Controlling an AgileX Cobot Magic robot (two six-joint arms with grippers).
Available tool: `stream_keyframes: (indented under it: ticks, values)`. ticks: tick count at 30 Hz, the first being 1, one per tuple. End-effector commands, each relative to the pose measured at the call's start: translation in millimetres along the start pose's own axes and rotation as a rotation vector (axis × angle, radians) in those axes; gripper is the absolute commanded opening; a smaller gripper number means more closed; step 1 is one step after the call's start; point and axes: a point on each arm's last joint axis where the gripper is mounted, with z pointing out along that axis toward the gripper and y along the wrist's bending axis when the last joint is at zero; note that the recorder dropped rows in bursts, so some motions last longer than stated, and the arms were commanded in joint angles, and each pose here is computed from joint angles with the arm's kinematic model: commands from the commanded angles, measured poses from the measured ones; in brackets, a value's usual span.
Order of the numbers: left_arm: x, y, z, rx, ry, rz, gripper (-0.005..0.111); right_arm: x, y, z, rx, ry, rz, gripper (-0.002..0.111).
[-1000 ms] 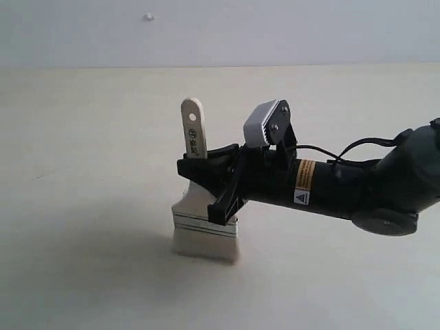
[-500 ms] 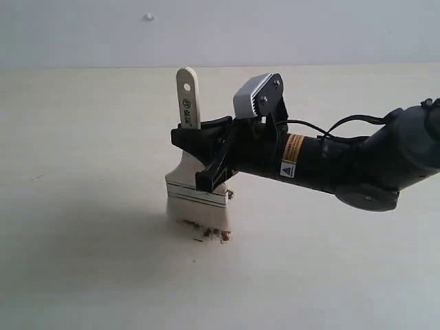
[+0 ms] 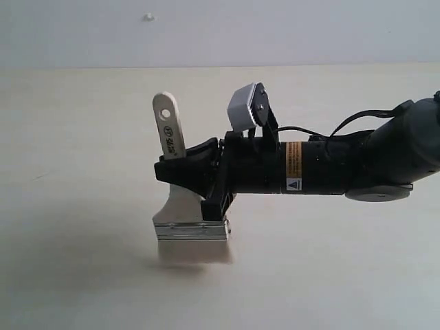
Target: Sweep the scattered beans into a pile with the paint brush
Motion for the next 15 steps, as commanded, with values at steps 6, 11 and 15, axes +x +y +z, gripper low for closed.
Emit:
stream_keyframes:
  ticks: [6,11,15]
  values:
    - [1,-0.3,0,0.005,-0.001,0.008,0.0,7,-11,0,0.095,0.072,-0.053,0.0]
    - [1,-0.3,0,0.005,-0.001,0.008,0.0,7,-19,-2,0.178,0.073,-0.091,0.0]
    - [1,-0.3,0,0.005,-0.001,0.008,0.0,5,-23,-2,0.222,0.061,-0.108,0.0]
